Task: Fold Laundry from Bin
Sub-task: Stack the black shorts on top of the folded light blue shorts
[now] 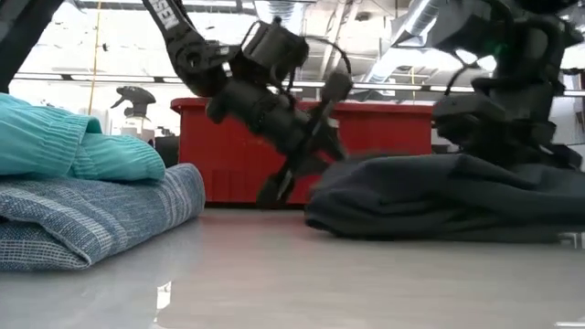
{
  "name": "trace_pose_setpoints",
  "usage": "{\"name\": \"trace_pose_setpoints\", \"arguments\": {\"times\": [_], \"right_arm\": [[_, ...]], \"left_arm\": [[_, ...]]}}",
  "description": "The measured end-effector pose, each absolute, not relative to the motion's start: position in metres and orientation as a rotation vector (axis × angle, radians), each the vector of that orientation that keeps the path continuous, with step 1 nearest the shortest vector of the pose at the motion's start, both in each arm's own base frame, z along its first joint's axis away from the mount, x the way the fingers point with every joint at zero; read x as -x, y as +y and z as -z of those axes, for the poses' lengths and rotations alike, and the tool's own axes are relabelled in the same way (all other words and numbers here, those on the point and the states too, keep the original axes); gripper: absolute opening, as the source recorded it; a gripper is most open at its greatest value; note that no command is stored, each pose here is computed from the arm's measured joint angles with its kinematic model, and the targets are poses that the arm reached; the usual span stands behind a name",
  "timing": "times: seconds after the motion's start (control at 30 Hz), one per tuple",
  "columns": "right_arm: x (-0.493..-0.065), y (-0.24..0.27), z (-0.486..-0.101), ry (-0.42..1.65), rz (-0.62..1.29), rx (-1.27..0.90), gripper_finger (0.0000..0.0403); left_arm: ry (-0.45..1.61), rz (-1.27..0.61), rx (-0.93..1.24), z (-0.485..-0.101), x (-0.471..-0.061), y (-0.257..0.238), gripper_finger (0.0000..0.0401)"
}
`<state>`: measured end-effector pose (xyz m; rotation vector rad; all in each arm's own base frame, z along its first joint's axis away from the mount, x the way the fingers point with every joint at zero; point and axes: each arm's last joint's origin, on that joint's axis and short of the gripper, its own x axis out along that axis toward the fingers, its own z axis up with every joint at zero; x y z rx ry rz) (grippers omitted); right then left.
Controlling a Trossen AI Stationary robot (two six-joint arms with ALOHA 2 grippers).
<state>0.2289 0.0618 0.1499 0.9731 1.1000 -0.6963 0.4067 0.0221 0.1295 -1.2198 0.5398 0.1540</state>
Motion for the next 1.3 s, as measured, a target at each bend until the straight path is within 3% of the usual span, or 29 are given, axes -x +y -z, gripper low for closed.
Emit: {"name": "trace_pose_setpoints", "arguments": {"times": [0.3,0.7,0.97,1.3], "right_arm": [[-0.251,0.066,-0.188,1.04,0.617,-0.907,0.0068],[-0.314,0.074,-0.256,0.909,0.351,-0.726,0.0068],[-0.384,0.078,-0.277,0.879,0.187,-0.597,0.0068],[-0.462,0.096,-0.282,0.864,0.022,-0.545,0.0068]], "left_arm": [[0.57,-0.174,1.165,-0.194,-0.38,0.021,0.0005],[0.552,-0.358,1.157,-0.285,-0.301,-0.014,0.0012],[0.572,-0.458,1.19,-0.317,-0.236,-0.047,0.0014],[0.632,-0.543,1.229,-0.325,-0.163,-0.088,0.0015]]}}
